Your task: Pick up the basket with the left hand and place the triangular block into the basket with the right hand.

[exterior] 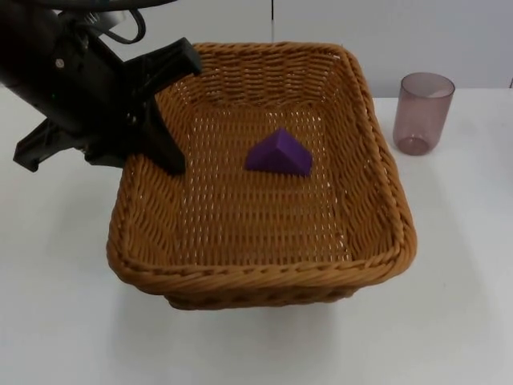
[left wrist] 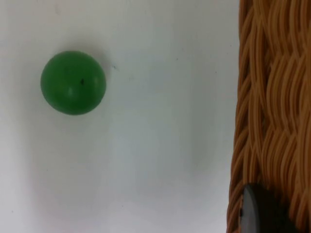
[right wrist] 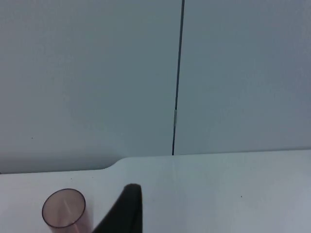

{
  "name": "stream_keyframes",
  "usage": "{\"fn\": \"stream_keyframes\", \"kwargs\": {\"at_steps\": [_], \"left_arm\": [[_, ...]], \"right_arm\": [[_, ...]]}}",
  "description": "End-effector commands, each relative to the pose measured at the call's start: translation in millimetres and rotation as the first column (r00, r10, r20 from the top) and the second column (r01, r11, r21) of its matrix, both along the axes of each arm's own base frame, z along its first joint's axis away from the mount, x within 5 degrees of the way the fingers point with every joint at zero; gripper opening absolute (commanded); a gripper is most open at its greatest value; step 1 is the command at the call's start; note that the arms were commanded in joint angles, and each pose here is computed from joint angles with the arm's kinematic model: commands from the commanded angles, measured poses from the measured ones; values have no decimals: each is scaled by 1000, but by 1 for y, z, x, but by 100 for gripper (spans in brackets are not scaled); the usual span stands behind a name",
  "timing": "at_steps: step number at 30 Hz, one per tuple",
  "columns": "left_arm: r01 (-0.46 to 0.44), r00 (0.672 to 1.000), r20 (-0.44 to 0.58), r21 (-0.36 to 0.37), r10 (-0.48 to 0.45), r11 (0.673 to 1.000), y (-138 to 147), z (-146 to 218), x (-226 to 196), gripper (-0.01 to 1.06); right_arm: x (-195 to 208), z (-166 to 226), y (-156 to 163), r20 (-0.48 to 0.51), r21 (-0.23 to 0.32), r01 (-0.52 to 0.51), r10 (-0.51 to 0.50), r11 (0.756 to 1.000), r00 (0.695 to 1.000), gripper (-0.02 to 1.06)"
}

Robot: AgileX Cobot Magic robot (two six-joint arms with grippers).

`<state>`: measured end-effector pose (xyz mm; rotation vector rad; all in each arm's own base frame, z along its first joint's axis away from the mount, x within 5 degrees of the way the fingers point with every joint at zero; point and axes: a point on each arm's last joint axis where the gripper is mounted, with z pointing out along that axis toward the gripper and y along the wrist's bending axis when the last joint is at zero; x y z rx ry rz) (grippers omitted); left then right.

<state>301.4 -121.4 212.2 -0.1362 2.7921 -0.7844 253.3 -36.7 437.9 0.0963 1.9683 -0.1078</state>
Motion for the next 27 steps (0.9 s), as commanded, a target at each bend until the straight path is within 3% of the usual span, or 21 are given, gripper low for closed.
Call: {"fn": "stream_keyframes", "kwargs": {"at_steps": [1,7,16,22,27], "left_arm": [[-31,999,11,-32,31,999,-1,3,2,1],[-36,998,-43,-40,34,999,-7,-24,11,1],[-96,994,-62,-156,87,983,-18,-57,28,1],[-67,994,-88,-116,57,991,-28,-86,28,1],[-47,999,-19,-78,45,996,-44,-88,33,1]], "right_arm": [[-4,5,0,13,-5,1,-1,1000,1000,105],[-4,4,0,1,-1,1,-1,1000,1000,105],[-5,2,0,-20,-4,-2,2,1000,1000,105],[-5,2,0,-23,-7,-4,3,1000,1000,105],[-5,1,0,-30,-21,-8,7,1000,1000,105]]}}
